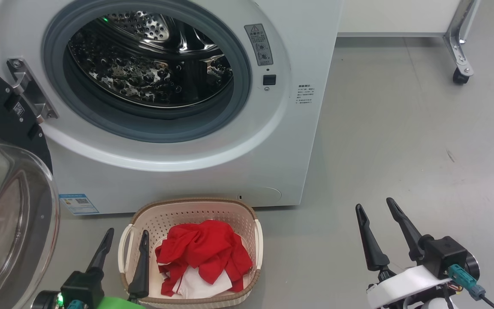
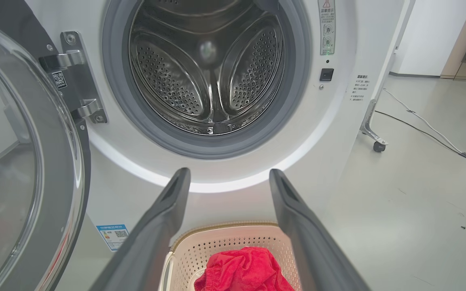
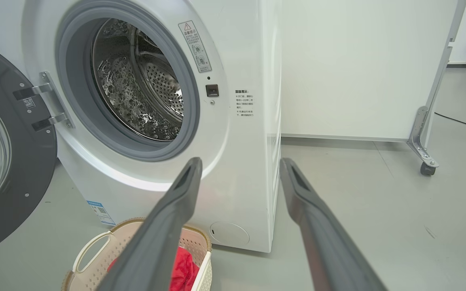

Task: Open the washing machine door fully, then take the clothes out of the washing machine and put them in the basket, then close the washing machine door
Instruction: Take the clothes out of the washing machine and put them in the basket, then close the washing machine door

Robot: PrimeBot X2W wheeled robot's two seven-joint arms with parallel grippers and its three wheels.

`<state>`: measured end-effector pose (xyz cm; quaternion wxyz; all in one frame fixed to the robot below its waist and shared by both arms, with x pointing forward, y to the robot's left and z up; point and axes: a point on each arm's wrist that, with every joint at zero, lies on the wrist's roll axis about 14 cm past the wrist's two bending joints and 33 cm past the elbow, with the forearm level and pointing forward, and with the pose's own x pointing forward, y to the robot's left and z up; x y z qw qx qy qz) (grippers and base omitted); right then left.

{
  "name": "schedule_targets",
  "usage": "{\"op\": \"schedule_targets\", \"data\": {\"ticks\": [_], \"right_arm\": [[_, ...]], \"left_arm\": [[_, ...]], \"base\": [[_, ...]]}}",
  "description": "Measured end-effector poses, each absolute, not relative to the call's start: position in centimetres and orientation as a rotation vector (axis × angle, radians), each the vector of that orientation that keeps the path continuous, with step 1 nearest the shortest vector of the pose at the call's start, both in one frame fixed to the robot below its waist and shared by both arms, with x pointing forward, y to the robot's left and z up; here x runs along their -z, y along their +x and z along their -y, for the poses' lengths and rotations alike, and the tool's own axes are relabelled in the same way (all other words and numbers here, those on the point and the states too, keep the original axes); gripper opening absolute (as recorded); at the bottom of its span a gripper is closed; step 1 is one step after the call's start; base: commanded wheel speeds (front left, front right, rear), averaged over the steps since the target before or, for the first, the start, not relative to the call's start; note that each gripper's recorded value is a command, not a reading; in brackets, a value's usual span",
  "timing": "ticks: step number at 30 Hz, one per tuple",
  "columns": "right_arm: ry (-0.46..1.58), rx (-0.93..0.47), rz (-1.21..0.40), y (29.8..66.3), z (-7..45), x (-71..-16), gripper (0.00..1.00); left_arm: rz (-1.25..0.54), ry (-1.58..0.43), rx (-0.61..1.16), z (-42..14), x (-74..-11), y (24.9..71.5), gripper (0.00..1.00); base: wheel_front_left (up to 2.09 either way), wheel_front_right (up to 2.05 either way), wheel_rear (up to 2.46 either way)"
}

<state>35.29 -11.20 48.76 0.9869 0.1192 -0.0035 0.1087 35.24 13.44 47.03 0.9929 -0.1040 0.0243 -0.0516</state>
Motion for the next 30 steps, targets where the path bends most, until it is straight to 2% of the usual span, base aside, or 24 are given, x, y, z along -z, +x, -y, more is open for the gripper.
{"op": "schedule_targets", "data": {"ticks": [30], "right_arm": [[0.233,-0.201,0.022,34.4,11.6,-49.2,1.0]], "left_arm": [[-0.023,-0.202,0.122,-12.7,-48.3,34.4,1.0]], "base": [[-0.01,0.01,0.0]]}}
